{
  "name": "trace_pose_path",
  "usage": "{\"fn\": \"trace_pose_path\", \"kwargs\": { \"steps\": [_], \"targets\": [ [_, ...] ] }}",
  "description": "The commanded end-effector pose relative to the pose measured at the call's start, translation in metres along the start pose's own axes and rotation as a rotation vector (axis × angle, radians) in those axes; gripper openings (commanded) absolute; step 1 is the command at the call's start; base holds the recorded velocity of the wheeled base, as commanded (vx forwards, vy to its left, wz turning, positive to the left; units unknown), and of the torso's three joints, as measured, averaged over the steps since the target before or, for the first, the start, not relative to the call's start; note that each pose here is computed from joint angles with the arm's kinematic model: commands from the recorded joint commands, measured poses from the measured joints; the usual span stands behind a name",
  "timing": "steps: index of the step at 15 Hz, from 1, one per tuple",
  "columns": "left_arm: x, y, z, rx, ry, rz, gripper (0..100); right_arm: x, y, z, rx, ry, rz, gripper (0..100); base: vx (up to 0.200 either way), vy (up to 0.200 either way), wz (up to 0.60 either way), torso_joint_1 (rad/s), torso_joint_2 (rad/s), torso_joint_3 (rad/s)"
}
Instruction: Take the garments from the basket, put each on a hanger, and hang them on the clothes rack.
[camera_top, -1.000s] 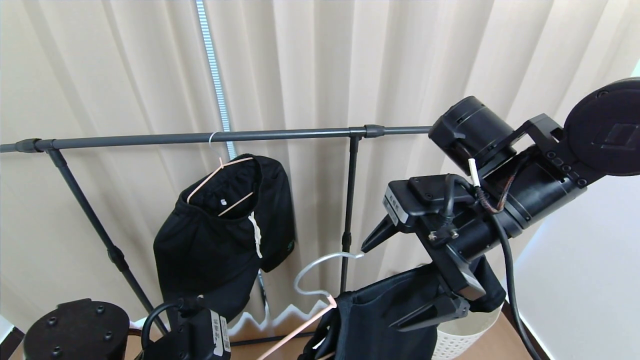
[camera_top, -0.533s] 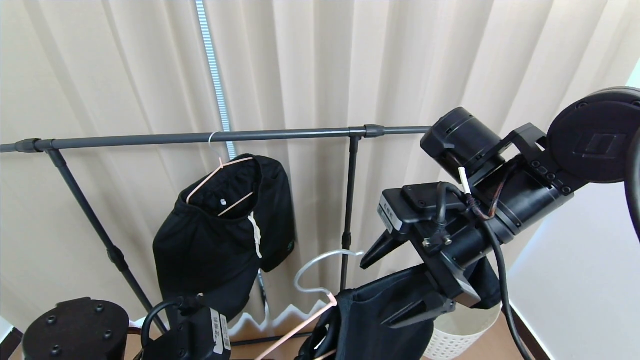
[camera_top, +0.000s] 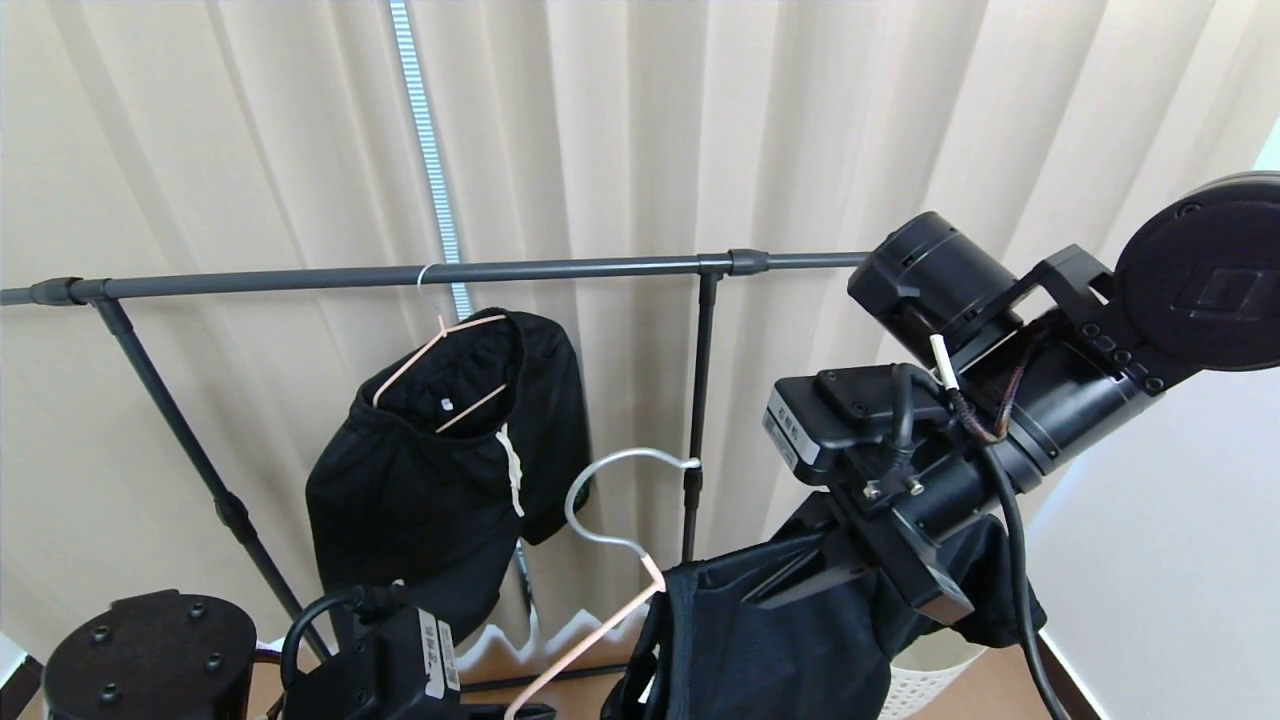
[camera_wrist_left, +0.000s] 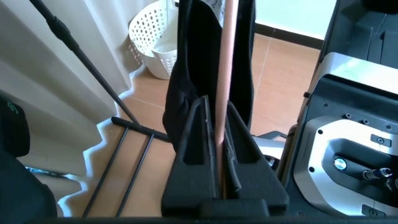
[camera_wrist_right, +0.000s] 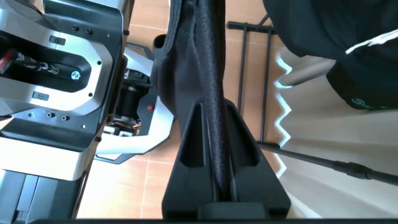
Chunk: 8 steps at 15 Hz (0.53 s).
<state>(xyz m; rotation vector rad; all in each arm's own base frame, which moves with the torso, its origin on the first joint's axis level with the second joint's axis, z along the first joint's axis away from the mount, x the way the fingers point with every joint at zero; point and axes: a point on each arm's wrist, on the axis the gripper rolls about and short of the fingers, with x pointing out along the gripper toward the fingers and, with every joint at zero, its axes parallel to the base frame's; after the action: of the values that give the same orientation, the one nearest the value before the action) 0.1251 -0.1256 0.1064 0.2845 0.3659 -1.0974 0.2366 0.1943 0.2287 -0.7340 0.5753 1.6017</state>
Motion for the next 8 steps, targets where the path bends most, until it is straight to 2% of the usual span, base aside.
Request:
{"fn": "trace_pose_path", "kwargs": {
  "steps": [1, 4, 6, 8],
  "targets": [
    [0.001, 0.002, 0.000, -0.010, 0.002, 0.009, 100, -0.006, 0.004, 0.002, 0.003, -0.008, -0.016, 0, 0.000, 0.000, 0.00, 0.000, 0.00, 0.000],
    [-0.003, 0.017, 0.001, -0.049, -0.008, 0.078, 100, -0.011, -0.011, -0.006, 0.129, -0.024, -0.085, 0, 0.000, 0.000, 0.00, 0.000, 0.00, 0.000],
    [-0.008, 0.033, 0.004, -0.079, -0.037, 0.117, 100, -0.014, -0.027, -0.016, 0.151, 0.014, -0.198, 0, 0.000, 0.000, 0.00, 0.000, 0.00, 0.000],
    [-0.015, 0.048, 0.005, -0.105, -0.072, 0.121, 100, -0.017, -0.034, -0.017, 0.137, 0.062, -0.303, 0, 0.000, 0.000, 0.00, 0.000, 0.00, 0.000]
  ]
}}
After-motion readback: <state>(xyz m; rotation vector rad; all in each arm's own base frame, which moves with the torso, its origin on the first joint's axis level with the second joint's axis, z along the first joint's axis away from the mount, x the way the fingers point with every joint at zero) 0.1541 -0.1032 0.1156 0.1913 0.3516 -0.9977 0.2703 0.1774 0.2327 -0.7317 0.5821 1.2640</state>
